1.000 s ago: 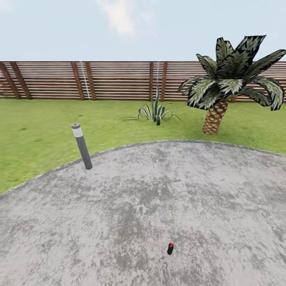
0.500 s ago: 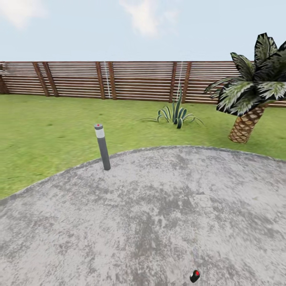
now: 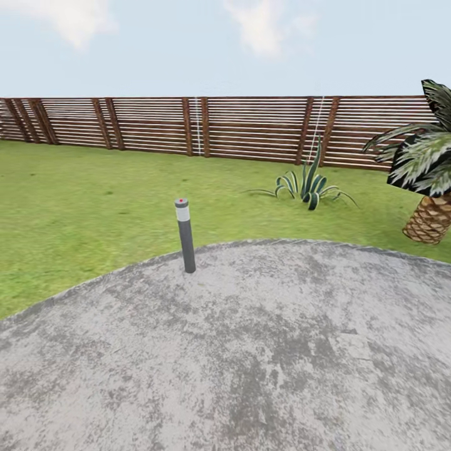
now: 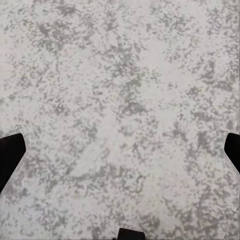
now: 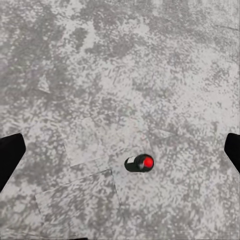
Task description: Pick up the pesticide atomizer in the garden and spray insectifuge to fully cover both potted plants in the garden.
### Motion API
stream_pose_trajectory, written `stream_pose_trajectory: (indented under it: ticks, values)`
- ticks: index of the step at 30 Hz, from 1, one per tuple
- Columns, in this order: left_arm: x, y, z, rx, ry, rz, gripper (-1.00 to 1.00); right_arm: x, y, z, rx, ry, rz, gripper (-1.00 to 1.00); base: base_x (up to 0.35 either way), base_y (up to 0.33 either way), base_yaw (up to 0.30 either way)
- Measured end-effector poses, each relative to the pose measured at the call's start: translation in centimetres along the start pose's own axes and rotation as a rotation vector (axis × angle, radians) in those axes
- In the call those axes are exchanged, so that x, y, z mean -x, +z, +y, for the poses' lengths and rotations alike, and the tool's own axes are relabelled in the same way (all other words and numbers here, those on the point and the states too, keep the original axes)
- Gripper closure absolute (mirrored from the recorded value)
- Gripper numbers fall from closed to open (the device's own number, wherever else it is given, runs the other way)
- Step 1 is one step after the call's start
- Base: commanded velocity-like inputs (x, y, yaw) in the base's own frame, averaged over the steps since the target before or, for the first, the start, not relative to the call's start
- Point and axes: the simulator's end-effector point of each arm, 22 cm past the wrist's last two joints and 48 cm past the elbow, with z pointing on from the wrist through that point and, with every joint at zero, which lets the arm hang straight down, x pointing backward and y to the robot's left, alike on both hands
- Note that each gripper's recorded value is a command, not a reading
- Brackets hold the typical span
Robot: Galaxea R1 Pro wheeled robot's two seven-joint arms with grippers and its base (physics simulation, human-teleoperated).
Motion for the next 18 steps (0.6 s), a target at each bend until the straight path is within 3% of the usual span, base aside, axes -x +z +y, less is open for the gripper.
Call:
stream_pose_trajectory:
  ticks: [18]
  values:
    - [0.0,0.0,0.0,0.0,0.0,0.0,-1.0,0.01,0.0,-0.07,-0.002,0.002,-0.001,-1.0,0.302,0.0,0.006]
